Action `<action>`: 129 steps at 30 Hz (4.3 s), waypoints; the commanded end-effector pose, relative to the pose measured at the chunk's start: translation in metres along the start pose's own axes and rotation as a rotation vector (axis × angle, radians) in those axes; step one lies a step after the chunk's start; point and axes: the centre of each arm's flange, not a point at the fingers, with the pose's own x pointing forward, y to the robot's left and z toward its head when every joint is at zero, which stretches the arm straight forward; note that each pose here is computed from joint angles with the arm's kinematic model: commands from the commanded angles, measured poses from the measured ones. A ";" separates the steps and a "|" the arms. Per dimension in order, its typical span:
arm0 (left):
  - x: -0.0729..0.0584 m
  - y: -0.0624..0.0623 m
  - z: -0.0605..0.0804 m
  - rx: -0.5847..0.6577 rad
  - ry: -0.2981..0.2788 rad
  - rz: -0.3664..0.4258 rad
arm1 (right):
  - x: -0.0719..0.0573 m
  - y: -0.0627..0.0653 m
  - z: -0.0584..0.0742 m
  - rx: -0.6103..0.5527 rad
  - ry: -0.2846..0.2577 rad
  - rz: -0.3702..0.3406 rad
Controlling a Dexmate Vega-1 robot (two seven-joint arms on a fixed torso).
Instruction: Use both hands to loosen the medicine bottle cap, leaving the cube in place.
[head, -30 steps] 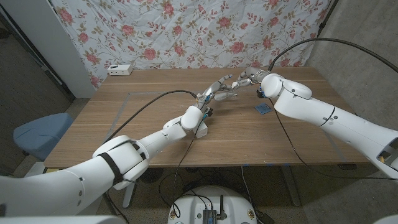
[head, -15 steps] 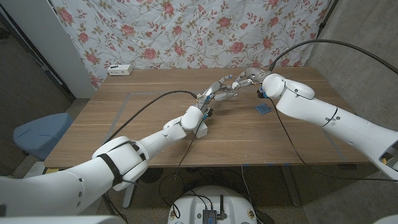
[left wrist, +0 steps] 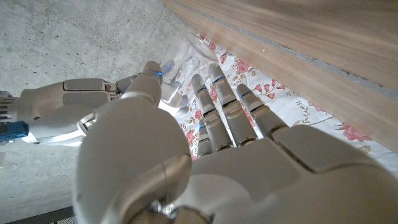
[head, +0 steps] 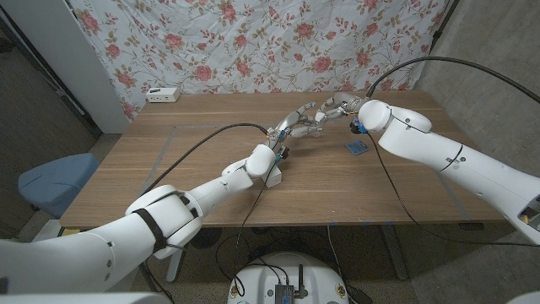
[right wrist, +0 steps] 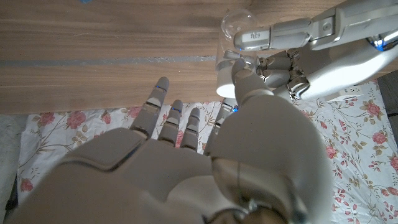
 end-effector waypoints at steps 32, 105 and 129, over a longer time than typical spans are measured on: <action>0.004 0.002 0.000 -0.003 -0.004 -0.003 | 0.003 -0.003 -0.001 0.037 -0.052 0.032; 0.005 0.002 0.004 0.009 -0.020 0.000 | -0.002 -0.014 0.002 0.002 0.029 0.037; 0.005 0.000 0.004 0.008 -0.017 -0.005 | -0.001 -0.009 -0.002 0.010 0.046 0.028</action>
